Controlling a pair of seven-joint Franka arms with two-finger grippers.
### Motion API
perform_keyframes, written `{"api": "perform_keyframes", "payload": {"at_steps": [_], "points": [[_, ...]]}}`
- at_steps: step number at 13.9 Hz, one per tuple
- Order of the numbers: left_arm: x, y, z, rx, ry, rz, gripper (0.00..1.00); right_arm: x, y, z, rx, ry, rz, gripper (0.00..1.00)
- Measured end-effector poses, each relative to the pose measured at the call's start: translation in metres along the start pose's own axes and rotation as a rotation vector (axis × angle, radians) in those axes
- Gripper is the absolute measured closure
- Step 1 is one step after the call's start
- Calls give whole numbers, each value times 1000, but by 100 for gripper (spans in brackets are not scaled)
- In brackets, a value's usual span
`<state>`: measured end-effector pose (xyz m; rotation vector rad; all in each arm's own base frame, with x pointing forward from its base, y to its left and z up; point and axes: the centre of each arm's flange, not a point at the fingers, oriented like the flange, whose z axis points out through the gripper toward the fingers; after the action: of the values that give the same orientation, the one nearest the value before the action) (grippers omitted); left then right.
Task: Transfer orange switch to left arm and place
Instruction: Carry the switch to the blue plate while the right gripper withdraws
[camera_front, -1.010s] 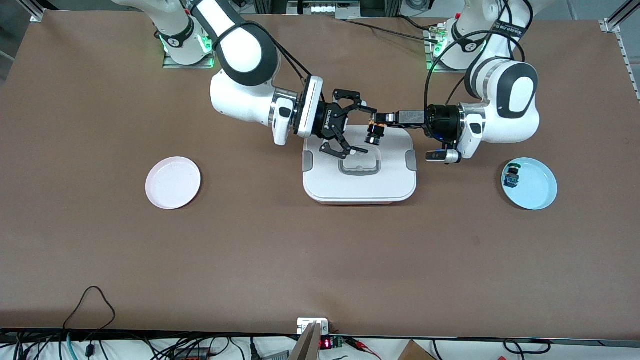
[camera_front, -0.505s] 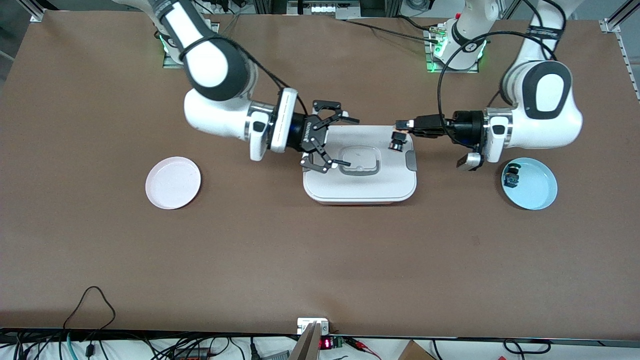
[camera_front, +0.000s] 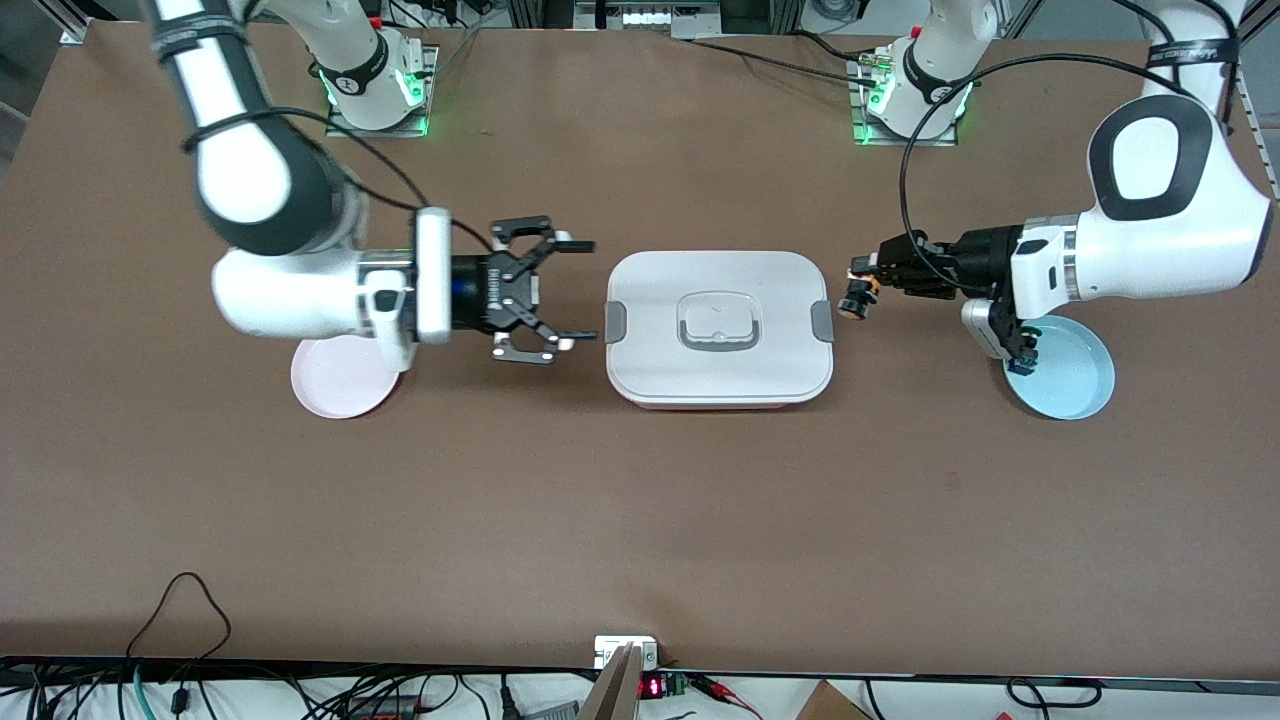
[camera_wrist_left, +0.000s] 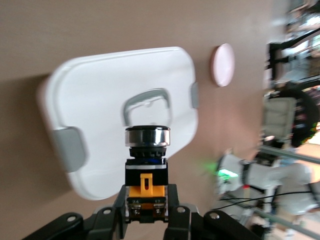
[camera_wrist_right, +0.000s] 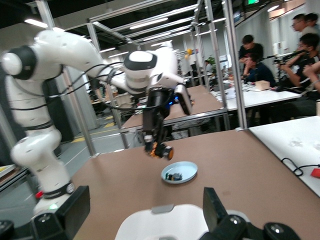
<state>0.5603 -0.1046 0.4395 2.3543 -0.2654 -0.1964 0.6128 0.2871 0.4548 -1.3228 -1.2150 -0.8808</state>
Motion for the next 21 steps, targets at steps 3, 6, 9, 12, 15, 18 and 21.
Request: {"api": "perform_keyframes", "payload": {"at_steps": [3, 6, 9, 12, 15, 18, 21], "points": [[4, -8, -18, 211, -46, 67, 67, 9, -9, -64, 71, -39, 3, 0], [5, -33, -23, 405, -131, 135, 67, 23, -30, -120, 88, -187, 83, 0], [2, -80, -35, 544, -242, 248, 67, 30, -58, -174, 64, -394, 148, 0], [-3, -124, -47, 666, -392, 378, 67, 21, -75, -222, 3, -623, 233, 0], [-12, -176, -64, 663, -493, 519, 67, 33, -99, -260, -128, -831, 349, 0], [-26, -242, -89, 605, -507, 720, 67, 53, -123, -281, -278, -1004, 455, 0], [-41, -308, -102, 564, -498, 893, 67, 63, -131, -290, -408, -1112, 560, 0]]}}
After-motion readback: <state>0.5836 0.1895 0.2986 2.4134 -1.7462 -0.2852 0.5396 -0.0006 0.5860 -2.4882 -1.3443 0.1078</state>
